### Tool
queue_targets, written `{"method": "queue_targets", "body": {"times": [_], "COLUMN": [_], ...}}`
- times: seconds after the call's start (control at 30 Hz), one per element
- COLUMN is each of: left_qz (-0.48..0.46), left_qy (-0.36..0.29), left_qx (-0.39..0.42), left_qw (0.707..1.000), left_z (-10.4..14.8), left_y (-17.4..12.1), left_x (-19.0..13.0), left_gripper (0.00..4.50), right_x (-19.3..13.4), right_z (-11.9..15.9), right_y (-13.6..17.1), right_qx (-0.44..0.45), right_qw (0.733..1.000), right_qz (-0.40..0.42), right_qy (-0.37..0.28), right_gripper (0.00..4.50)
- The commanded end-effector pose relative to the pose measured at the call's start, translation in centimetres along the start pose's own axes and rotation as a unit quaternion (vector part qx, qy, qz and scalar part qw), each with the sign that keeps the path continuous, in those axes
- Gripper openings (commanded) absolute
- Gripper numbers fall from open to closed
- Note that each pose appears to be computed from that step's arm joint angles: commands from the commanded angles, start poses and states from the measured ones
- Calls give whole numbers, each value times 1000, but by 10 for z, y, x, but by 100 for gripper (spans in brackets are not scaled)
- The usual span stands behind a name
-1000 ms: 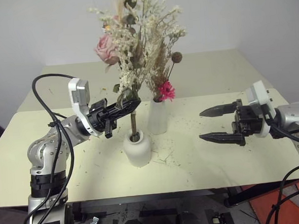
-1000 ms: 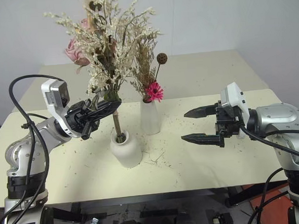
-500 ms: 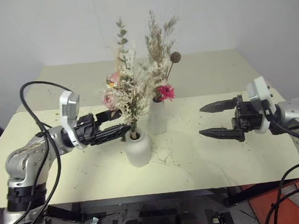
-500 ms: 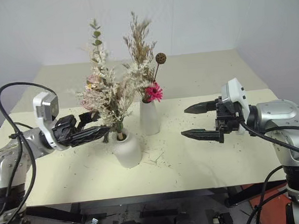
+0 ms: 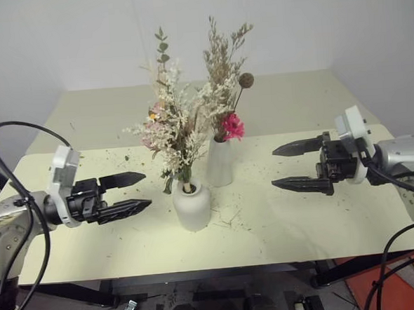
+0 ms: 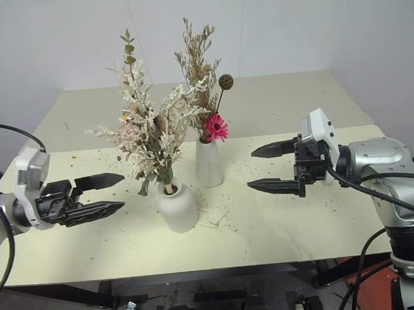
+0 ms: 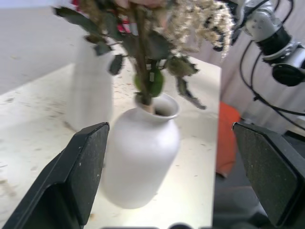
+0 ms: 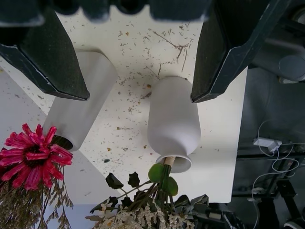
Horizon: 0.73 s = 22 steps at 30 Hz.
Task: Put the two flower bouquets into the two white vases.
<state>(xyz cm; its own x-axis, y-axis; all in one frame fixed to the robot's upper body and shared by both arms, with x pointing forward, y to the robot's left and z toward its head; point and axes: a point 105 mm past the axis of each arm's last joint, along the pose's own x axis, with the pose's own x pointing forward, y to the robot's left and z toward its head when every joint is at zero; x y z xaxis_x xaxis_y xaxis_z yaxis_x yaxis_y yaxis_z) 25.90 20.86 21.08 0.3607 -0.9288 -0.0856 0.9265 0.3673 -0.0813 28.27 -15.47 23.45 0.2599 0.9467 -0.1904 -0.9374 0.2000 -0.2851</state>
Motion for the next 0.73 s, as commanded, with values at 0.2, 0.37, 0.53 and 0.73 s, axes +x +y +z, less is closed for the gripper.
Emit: {"method": "queue_targets", "body": {"times": [0.2, 0.37, 0.53, 0.73], "left_qz": [50, 48, 32, 22], "left_qy": [20, 32, 52, 61], "left_qx": [57, 78, 107, 121], "left_qw": [997, 995, 992, 990], "left_z": [18, 24, 24, 21], "left_y": [22, 24, 22, 18], "left_x": [-32, -34, -31, -24], "left_gripper": [449, 449, 449, 449], "right_x": [-16, -31, -52, -65], "right_z": [3, -2, -11, -20], "right_y": [-3, -5, -9, -5], "right_qx": [-12, 0, 17, 40], "right_qw": [999, 997, 992, 987], "right_qz": [-41, -74, -123, -153], "right_qy": [-2, 5, 18, 27], "right_gripper": [410, 410, 410, 410]}}
